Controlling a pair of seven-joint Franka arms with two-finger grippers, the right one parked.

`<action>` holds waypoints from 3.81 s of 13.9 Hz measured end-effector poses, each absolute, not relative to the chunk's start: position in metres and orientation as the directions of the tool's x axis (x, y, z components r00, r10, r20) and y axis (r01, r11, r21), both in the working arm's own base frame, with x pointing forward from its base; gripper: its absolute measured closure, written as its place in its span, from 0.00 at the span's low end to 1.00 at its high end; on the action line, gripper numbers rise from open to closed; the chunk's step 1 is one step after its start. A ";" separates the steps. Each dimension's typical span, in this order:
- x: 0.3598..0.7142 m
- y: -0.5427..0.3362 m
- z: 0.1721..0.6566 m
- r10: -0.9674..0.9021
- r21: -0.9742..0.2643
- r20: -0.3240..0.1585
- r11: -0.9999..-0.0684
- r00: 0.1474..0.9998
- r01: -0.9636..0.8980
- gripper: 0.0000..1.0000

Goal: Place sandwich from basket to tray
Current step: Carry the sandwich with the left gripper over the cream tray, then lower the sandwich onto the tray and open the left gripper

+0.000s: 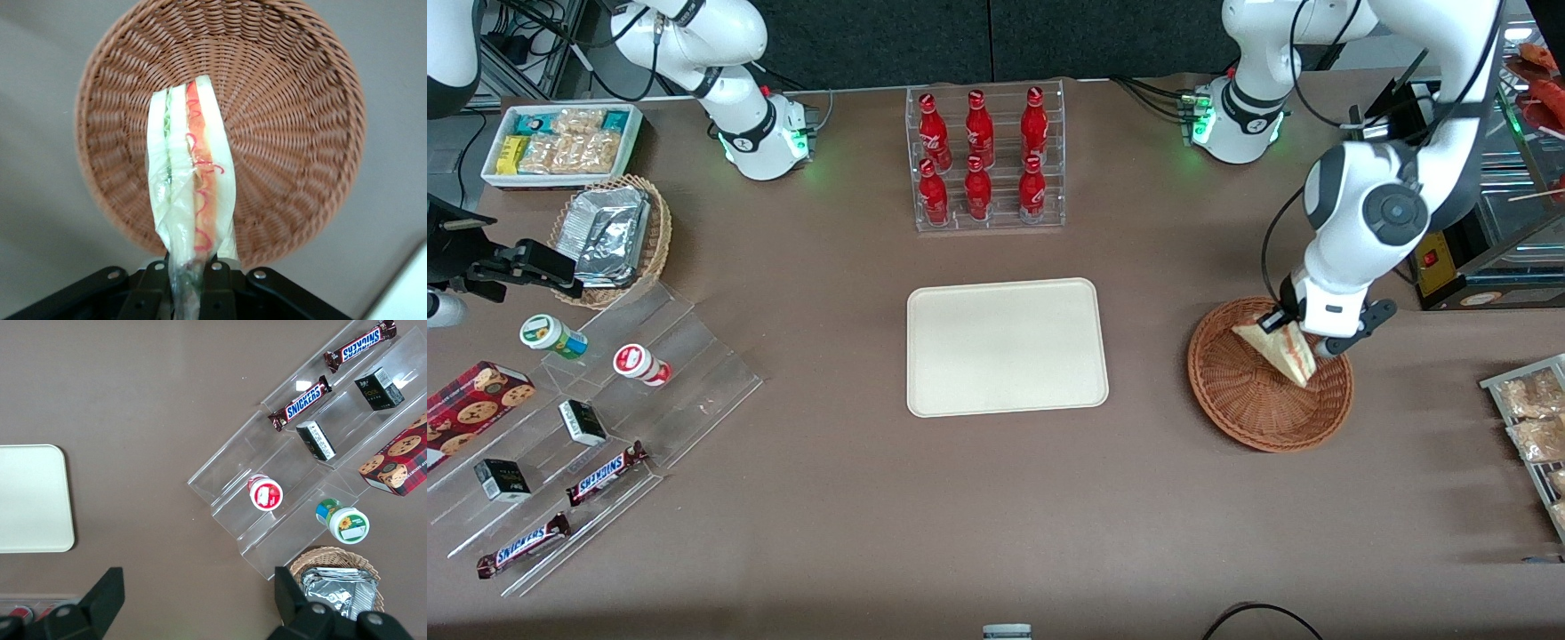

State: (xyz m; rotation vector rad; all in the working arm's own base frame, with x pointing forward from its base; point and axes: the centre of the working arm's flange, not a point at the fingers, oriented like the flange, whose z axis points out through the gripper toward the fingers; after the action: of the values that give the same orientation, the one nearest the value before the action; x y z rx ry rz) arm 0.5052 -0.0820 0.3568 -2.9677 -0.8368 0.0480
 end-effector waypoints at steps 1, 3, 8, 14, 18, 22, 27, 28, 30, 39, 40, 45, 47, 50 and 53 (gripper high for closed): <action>0.503 -0.092 0.377 0.505 -0.076 -0.022 -0.862 0.863 0.502 0.86; 0.497 -0.127 0.415 0.447 -0.097 -0.038 -0.892 0.894 0.442 0.86; 0.468 -0.243 0.451 0.263 -0.053 -0.042 -0.964 0.964 0.260 0.86; 0.459 -0.344 0.423 0.129 -0.016 -0.085 -0.992 0.988 0.128 0.86; 0.449 -0.416 0.368 0.075 0.037 -0.077 -0.996 0.994 0.078 0.86; 0.429 -0.461 0.325 0.034 0.057 -0.063 -0.998 0.997 0.037 0.86; 0.425 -0.499 0.294 -0.007 0.061 -0.069 -0.998 0.998 -0.003 0.86; 0.429 -0.507 0.285 -0.010 0.068 -0.066 -0.998 0.998 -0.005 0.86; 0.434 -0.512 0.270 -0.017 0.059 -0.062 -0.998 0.998 -0.013 0.86; 0.445 -0.514 0.251 -0.029 0.044 -0.047 -0.999 0.999 -0.027 0.86; 0.445 -0.514 0.248 -0.029 0.042 -0.049 -0.999 0.998 -0.027 0.86; 0.447 -0.516 0.247 -0.031 0.041 -0.050 -0.999 0.998 -0.029 0.51; 0.448 -0.516 0.255 -0.028 0.021 -0.069 -0.999 0.997 -0.026 0.31; 0.465 -0.503 0.303 0.010 -0.048 -0.132 -0.999 0.991 0.004 0.01; 0.500 -0.456 0.379 0.094 -0.045 -0.151 -0.995 0.984 0.089 0.00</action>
State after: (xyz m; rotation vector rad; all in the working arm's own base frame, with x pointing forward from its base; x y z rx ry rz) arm 0.5003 -0.4558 0.3793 -3.0915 -0.1425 0.2378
